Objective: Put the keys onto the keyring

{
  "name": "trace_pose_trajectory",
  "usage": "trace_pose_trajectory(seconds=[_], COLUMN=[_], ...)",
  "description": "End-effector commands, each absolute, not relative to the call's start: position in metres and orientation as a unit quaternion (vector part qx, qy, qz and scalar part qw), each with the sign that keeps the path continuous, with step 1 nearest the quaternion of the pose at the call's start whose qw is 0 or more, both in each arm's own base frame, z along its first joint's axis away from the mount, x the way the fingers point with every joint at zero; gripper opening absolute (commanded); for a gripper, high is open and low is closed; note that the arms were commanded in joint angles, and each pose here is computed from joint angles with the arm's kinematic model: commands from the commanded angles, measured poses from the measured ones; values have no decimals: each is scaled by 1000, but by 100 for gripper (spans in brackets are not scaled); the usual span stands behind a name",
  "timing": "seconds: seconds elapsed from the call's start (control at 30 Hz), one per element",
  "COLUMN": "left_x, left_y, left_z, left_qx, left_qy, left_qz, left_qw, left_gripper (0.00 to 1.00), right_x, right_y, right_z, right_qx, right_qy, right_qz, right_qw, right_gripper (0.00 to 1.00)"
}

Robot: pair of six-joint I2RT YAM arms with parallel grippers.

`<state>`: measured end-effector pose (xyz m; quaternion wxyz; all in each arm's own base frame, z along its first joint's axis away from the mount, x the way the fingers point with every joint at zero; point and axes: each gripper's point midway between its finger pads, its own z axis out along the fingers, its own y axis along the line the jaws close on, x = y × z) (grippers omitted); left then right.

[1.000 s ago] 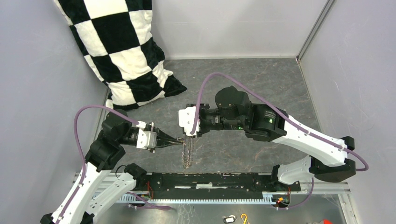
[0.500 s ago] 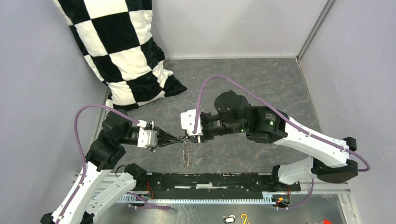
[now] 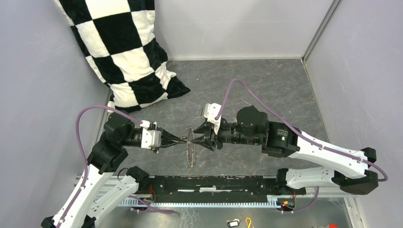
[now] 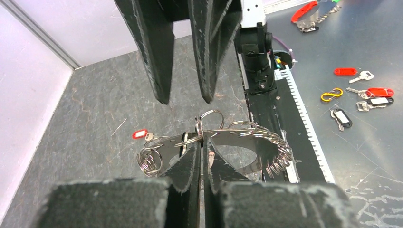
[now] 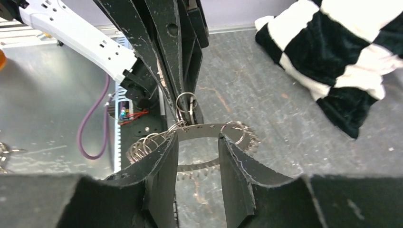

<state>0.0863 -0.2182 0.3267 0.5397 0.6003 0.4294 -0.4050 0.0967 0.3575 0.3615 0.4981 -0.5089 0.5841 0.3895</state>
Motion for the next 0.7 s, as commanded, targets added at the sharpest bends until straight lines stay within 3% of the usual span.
trace_pose_trajectory(seconds=[0.0, 0.37, 0.5, 0.67], left_x=[93, 101, 100, 99], left_y=[-218, -217, -216, -216], left_z=[352, 354, 353, 353], left_qx=[581, 565, 565, 564], left_qy=[421, 432, 431, 431], left_qz=[-391, -378, -377, -377], left_qw=[576, 593, 594, 595], left_gripper=[2, 2, 2, 2], right_x=[91, 85, 93, 98], right_y=[366, 374, 377, 374], right_z=[378, 375, 369, 372], right_qx=[-448, -437, -430, -426], right_qy=[593, 596, 610, 611], right_qz=[450, 477, 463, 452], right_qw=[494, 476, 478, 491], right_gripper=[43, 39, 28, 7])
